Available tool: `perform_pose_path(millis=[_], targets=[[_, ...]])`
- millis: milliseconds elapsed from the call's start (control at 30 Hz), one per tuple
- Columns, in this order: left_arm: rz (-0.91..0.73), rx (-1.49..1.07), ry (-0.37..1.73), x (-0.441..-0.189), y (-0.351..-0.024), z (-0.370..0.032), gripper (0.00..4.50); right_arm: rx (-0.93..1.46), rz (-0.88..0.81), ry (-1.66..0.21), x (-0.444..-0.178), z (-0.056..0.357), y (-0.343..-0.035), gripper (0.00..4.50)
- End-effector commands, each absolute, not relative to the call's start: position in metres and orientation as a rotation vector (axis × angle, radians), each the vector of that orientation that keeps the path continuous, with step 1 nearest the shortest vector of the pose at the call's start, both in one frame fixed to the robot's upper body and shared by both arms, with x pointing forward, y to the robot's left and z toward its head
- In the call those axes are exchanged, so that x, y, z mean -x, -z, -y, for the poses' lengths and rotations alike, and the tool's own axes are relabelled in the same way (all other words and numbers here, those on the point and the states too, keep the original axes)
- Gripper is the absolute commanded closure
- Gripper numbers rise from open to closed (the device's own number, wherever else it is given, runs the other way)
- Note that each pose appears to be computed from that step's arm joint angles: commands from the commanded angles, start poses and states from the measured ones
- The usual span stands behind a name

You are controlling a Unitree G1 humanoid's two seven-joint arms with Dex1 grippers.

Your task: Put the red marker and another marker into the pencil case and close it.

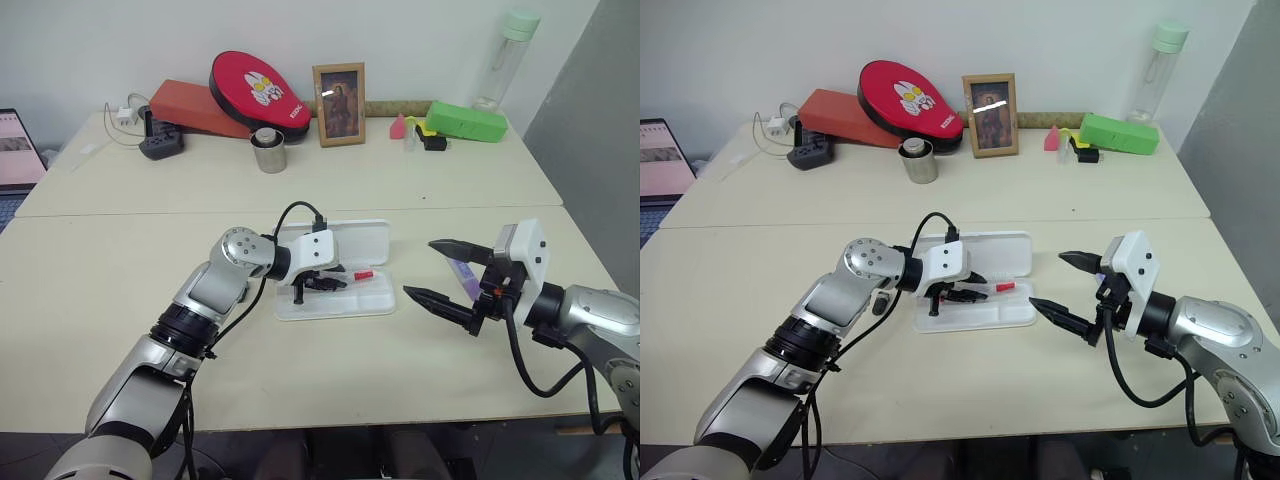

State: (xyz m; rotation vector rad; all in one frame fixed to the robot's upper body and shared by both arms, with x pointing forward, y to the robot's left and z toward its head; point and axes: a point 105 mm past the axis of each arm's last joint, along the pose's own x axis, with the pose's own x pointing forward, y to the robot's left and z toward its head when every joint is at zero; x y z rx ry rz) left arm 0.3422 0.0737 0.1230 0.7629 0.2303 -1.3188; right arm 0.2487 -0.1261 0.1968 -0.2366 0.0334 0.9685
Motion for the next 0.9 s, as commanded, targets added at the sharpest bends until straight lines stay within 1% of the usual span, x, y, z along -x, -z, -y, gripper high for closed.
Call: perform_pose_path(millis=[33,67,200,333,433,533,600,667,700,767,900], targets=[[-0.175,-0.772,1.326,-0.339,-0.135,-0.068,1.94,0.262,0.016,-0.98,-0.244,0.125,-0.209,0.0],[-0.175,-0.772,1.325,-0.339,-0.135,-0.068,1.66,0.262,0.016,-0.982,-0.244,0.125,-0.209,0.0],[-0.169,-0.769,1.327,-0.337,-0.138,-0.067,0.82,0.256,0.01,-0.978,-0.244,0.126,-0.208,0.0],[-0.165,-0.755,1.342,-0.331,-0.141,-0.065,0.08,0.254,-0.035,-0.944,-0.248,0.131,-0.199,0.0],[-0.157,-0.736,1.345,-0.327,-0.142,-0.063,0.02,0.252,-0.07,-0.837,-0.263,0.143,-0.194,0.0],[-0.138,-0.653,1.362,-0.317,-0.145,-0.06,0.02,0.248,-0.175,-0.632,-0.286,0.169,-0.178,0.0],[-0.13,-0.611,1.365,-0.313,-0.147,-0.059,0.02,0.249,-0.242,-0.517,-0.296,0.185,-0.166,0.0],[-0.118,-0.598,1.364,-0.311,-0.148,-0.057,0.02,0.241,-0.291,-0.449,-0.301,0.196,-0.159,0.0],[-0.097,-0.544,1.369,-0.309,-0.152,-0.055,0.02,0.237,-0.328,-0.417,-0.302,0.201,-0.152,0.0],[-0.007,-0.371,1.39,-0.302,-0.17,-0.042,0.02,0.219,-0.422,-0.313,-0.309,0.216,-0.132,0.0],[0.087,-0.257,1.389,-0.296,-0.185,-0.022,0.02,0.193,-0.49,-0.26,-0.314,0.222,-0.117,0.0]])
